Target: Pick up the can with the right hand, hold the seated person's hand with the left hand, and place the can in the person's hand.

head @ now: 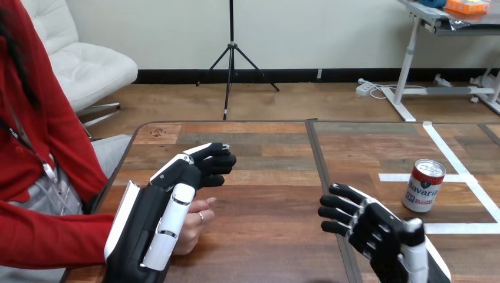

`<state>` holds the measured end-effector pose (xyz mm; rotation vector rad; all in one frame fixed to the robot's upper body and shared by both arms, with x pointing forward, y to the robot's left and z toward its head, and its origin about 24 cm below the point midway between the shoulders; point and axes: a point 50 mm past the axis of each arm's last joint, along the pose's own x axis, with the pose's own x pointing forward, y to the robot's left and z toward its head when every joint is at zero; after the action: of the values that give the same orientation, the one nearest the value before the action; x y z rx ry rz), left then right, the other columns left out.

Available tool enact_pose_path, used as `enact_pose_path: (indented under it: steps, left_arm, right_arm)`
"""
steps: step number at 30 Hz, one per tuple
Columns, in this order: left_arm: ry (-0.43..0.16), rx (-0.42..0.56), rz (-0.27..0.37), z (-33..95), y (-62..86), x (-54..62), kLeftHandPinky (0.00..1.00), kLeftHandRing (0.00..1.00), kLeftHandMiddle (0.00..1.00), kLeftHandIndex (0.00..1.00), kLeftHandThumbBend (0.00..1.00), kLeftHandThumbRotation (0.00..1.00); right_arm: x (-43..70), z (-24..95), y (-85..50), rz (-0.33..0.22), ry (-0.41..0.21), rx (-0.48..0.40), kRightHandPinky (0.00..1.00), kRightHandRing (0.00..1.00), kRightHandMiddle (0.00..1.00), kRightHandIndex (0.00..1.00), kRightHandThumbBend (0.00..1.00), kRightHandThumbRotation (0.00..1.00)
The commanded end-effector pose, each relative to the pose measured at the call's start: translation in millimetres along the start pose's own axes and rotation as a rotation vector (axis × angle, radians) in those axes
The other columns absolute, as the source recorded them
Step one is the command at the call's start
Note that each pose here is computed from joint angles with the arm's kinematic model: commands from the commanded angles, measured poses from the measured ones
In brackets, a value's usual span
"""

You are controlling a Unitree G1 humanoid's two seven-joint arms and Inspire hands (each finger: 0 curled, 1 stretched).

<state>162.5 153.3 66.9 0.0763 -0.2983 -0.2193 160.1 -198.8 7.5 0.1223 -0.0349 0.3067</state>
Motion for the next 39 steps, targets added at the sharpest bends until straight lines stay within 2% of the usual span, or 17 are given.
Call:
enact_pose_path:
  steps: [1,3,7,11,16,21,30,39]
  left_arm:
    - [-0.083,-0.012,-0.009,11.6,-0.6,11.1,0.73,0.75,0.74,0.74,0.46,1.0]
    - [-0.082,-0.011,-0.011,11.5,-0.6,11.2,0.73,0.76,0.74,0.74,0.46,1.0]
    - [-0.089,-0.012,-0.018,11.4,-0.8,11.7,0.73,0.75,0.74,0.74,0.44,1.0]
    - [-0.089,-0.016,-0.02,11.3,-0.8,11.7,0.74,0.75,0.74,0.74,0.41,1.0]
    - [-0.088,-0.015,-0.02,11.3,-0.8,11.4,0.74,0.75,0.74,0.75,0.4,1.0]
    - [-0.078,-0.019,-0.018,11.7,-0.9,10.3,0.74,0.75,0.74,0.75,0.42,1.0]
    - [-0.074,-0.018,-0.019,12.3,-0.8,8.7,0.74,0.76,0.74,0.75,0.44,1.0]
    - [-0.075,-0.026,-0.023,11.7,-1.9,8.4,0.74,0.76,0.74,0.75,0.43,1.0]
  right_arm:
    - [33.7,22.5,-13.4,0.038,-0.09,-0.106,0.8,0.83,0.83,0.83,0.99,1.0]
    - [38.6,24.5,-16.9,0.035,-0.095,-0.129,0.82,0.84,0.85,0.84,0.99,1.0]
    - [57.0,34.8,-30.6,0.021,-0.112,-0.199,0.84,0.86,0.86,0.86,0.99,1.0]
    - [68.4,43.1,-40.4,0.003,-0.121,-0.255,0.87,0.88,0.88,0.89,0.98,1.0]
    - [83.3,54.3,-56.5,-0.056,-0.113,-0.358,0.89,0.9,0.9,0.91,0.99,1.0]
    - [96.5,64.9,-71.1,-0.101,-0.115,-0.411,0.91,0.91,0.91,0.92,0.97,1.0]
    - [114.9,84.0,-93.0,-0.182,-0.123,-0.472,0.9,0.91,0.91,0.92,0.97,1.0]
    - [126.3,98.8,-113.7,-0.254,-0.132,-0.523,0.91,0.9,0.89,0.9,0.99,1.0]
